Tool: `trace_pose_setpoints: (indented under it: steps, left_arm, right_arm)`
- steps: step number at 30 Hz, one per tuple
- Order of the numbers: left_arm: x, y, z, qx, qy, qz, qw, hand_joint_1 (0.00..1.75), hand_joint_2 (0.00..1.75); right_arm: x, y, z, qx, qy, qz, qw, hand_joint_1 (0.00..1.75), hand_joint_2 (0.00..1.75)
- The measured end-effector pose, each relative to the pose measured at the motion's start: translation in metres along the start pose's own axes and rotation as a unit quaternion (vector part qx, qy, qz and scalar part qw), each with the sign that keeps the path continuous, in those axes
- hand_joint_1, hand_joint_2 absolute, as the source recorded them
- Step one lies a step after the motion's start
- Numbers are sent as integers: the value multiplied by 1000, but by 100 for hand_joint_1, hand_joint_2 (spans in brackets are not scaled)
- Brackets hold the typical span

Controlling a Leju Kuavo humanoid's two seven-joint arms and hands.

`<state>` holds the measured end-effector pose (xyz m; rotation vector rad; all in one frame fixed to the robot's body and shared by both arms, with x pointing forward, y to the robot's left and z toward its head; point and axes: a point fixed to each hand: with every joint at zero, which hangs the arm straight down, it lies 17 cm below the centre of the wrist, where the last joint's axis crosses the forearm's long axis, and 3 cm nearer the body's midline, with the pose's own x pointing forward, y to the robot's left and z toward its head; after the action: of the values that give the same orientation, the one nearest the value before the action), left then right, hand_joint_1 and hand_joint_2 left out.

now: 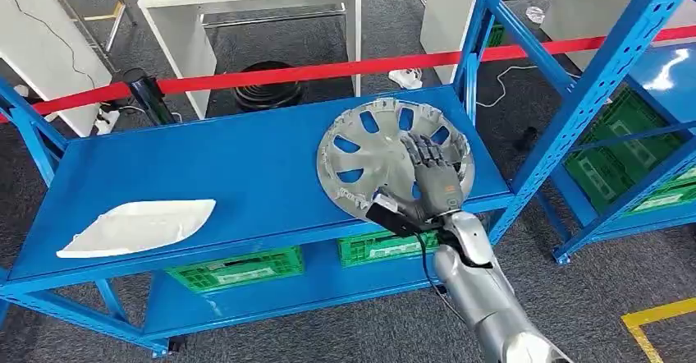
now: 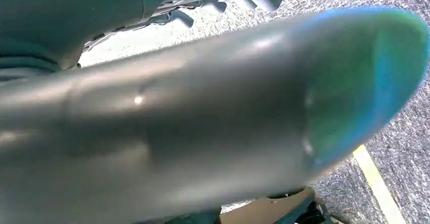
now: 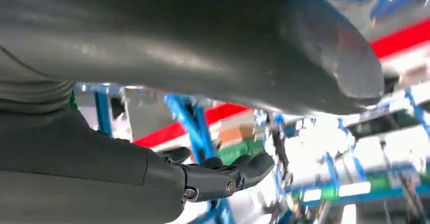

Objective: Take the parts from the cabinet and place them on the table.

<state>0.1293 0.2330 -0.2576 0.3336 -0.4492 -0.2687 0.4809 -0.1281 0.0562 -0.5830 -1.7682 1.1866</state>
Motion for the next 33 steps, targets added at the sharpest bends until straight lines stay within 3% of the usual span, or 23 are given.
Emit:
trace_pose_setpoints:
  steps: [11,33]
  left_arm:
    - [9,-10,2,-16,-12,-23,1000,0,0]
    - [21,-17,2,-27,-19,-39,999,0,0]
  right_arm:
    - [11,26,-9,48,-7,-30,998,0,0]
    - [21,49,-16,96,4,-15,995,0,0]
